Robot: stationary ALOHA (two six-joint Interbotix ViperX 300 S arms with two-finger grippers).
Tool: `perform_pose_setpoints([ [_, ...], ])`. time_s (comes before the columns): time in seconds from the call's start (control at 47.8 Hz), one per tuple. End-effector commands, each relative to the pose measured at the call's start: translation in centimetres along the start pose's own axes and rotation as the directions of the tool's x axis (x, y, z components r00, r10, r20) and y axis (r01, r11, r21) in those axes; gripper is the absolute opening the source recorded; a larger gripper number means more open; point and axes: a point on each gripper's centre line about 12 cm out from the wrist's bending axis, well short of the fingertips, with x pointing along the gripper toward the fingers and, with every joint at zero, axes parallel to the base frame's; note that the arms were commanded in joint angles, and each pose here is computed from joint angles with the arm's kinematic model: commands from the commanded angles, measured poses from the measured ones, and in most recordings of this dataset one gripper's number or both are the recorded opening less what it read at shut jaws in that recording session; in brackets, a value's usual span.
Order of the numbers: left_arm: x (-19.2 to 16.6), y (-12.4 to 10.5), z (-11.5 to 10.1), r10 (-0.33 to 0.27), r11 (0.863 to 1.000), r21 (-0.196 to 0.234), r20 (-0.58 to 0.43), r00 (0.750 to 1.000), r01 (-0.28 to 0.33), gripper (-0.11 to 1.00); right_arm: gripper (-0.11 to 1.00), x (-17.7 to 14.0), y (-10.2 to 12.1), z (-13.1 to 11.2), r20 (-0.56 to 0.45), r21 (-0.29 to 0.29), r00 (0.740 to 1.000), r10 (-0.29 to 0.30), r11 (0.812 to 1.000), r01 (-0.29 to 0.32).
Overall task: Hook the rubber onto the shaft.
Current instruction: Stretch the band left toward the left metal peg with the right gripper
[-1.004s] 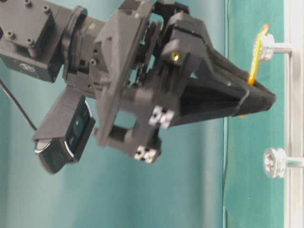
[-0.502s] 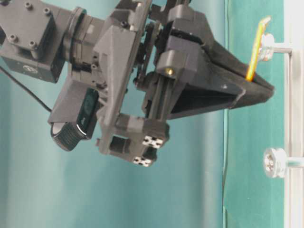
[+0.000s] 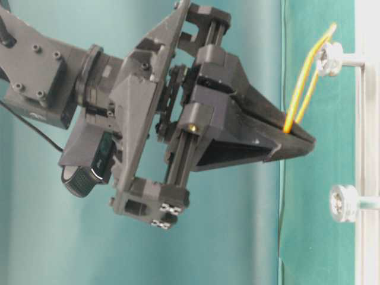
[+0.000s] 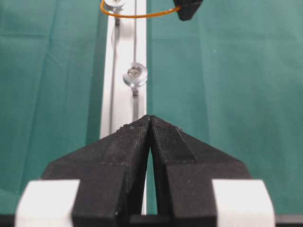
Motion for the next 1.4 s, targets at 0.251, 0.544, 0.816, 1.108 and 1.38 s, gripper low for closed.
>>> perform_pose_setpoints([
  [0.251,-0.3,-0.1,1.1,-0.002,1.0,0.0,0.032,0.999,0.002,0.0,0.05,-1.0,2.0,2.0,0.025,0.038,0.998,0.05,0.998,-0.051],
  [0.544,-0.3,-0.1,1.2,-0.002,1.0,-0.007,0.034,0.999,0.002,0.0,0.05,-0.2,2.1,2.8,0.026,0.055,1.0,0.015,0.998,-0.016],
  [0.816,-0.2,-0.1,1.1,-0.003,0.999,-0.034,0.023,1.0,0.004,0.0,0.05,-0.1,1.9,3.1,0.027,0.06,1.0,0.011,0.998,-0.012],
  [1.108,-0.1,-0.1,0.9,-0.001,0.999,-0.033,0.008,1.0,0.002,0.0,0.05,-0.2,1.9,2.6,0.01,0.066,1.0,0.003,0.998,-0.004],
  [1.38,0.0,-0.1,0.8,-0.001,0.999,-0.034,0.005,1.0,0.002,0.0,0.05,-0.1,1.6,3.3,0.02,0.078,1.0,-0.011,0.997,0.009],
])
